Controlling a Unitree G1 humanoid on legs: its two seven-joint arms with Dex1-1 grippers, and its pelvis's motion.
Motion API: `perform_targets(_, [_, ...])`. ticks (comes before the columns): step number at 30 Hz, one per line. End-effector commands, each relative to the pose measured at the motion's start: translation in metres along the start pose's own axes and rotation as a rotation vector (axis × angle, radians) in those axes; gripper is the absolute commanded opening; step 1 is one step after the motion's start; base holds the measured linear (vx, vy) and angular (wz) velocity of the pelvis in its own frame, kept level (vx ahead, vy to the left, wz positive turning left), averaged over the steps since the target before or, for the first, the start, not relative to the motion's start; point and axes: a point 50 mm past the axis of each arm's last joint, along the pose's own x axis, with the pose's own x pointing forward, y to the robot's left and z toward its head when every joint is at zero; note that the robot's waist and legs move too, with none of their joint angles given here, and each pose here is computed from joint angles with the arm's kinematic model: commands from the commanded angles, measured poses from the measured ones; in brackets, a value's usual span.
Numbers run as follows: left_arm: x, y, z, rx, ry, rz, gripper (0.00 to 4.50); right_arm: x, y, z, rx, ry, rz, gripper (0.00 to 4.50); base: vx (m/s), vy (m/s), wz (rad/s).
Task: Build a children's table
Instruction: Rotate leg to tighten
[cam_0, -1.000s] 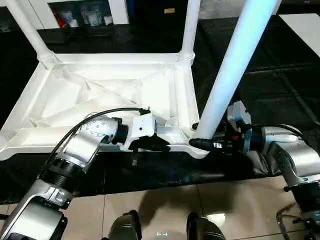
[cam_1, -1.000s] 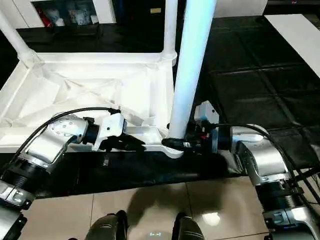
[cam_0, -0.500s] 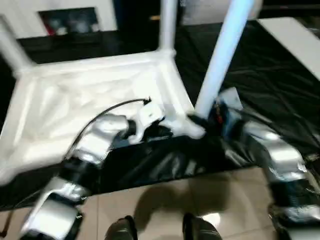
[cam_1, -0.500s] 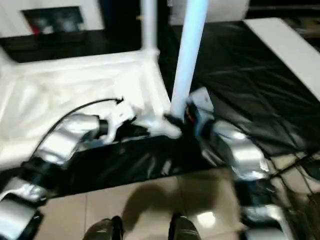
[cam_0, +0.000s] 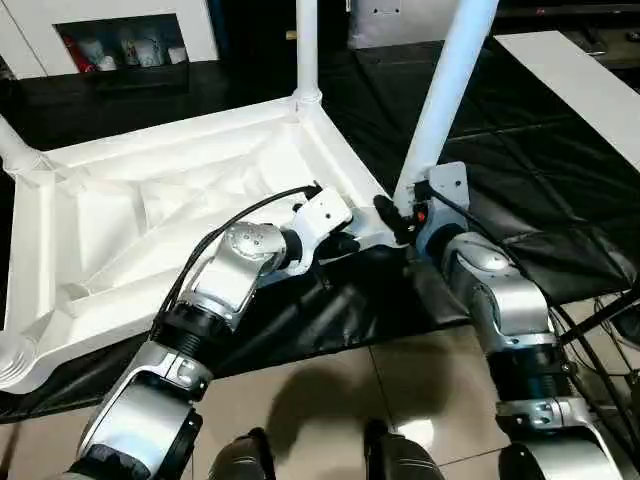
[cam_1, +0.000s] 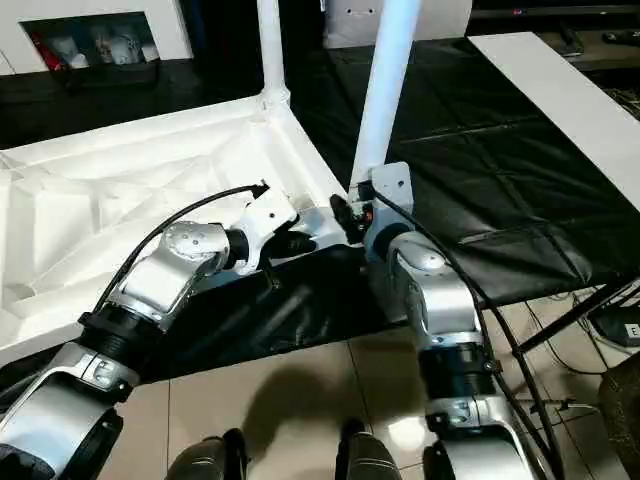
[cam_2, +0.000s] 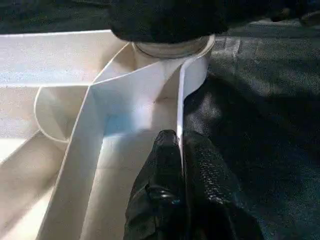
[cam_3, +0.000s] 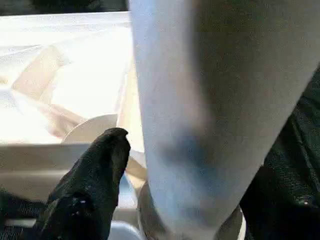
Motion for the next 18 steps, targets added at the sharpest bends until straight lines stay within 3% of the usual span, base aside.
perform_targets(1, [-0.002, 0.005, -0.004, 0.009, 0.009, 0.034, 0.00, -0.003, 0.013, -0.006, 0.012, 0.012, 0.135, 3.58, 0.000, 0.000, 0.00])
perform_targets(3, [-0.006, 0.004, -0.006, 0.033, 0.001, 0.006, 0.00, -0.010, 0.003, -0.005, 0.002, -0.005, 0.157, 3.77, 0.000, 0.000, 0.00])
perform_targets(4, [-0.011, 0.004, -0.009, 0.066, -0.004, -0.055, 0.00, -0.021, -0.013, -0.005, -0.044, -0.008, 0.197, 3.92, 0.000, 0.000, 0.00])
perform_targets(5, [-0.014, 0.003, -0.009, 0.096, -0.009, -0.086, 0.00, -0.026, -0.020, -0.004, -0.076, -0.009, 0.213, 3.92, 0.000, 0.000, 0.00])
perform_targets(7, [-0.018, 0.003, -0.012, 0.097, -0.004, -0.124, 0.00, -0.034, -0.028, -0.002, -0.104, -0.014, 0.267, 4.14, 0.000, 0.000, 0.00])
perform_targets(10, [-0.021, 0.001, -0.013, 0.132, -0.014, -0.181, 0.00, -0.040, -0.034, 0.001, -0.137, -0.020, 0.305, 4.27, 0.055, -0.035, 0.01])
perform_targets(11, [-0.026, -0.002, -0.017, 0.157, -0.004, -0.252, 0.00, -0.047, -0.039, 0.003, -0.204, -0.018, 0.375, 4.27, 0.062, -0.042, 0.05])
perform_targets(14, [-0.032, -0.007, -0.020, 0.192, -0.006, -0.350, 0.00, -0.056, -0.041, 0.004, -0.276, 0.003, 0.475, 4.27, 0.059, -0.046, 0.03])
perform_targets(18, [-0.038, -0.012, -0.023, 0.240, 0.003, -0.455, 0.00, -0.061, -0.043, 0.006, -0.259, -0.004, 0.584, 4.27, 0.000, 0.000, 0.00])
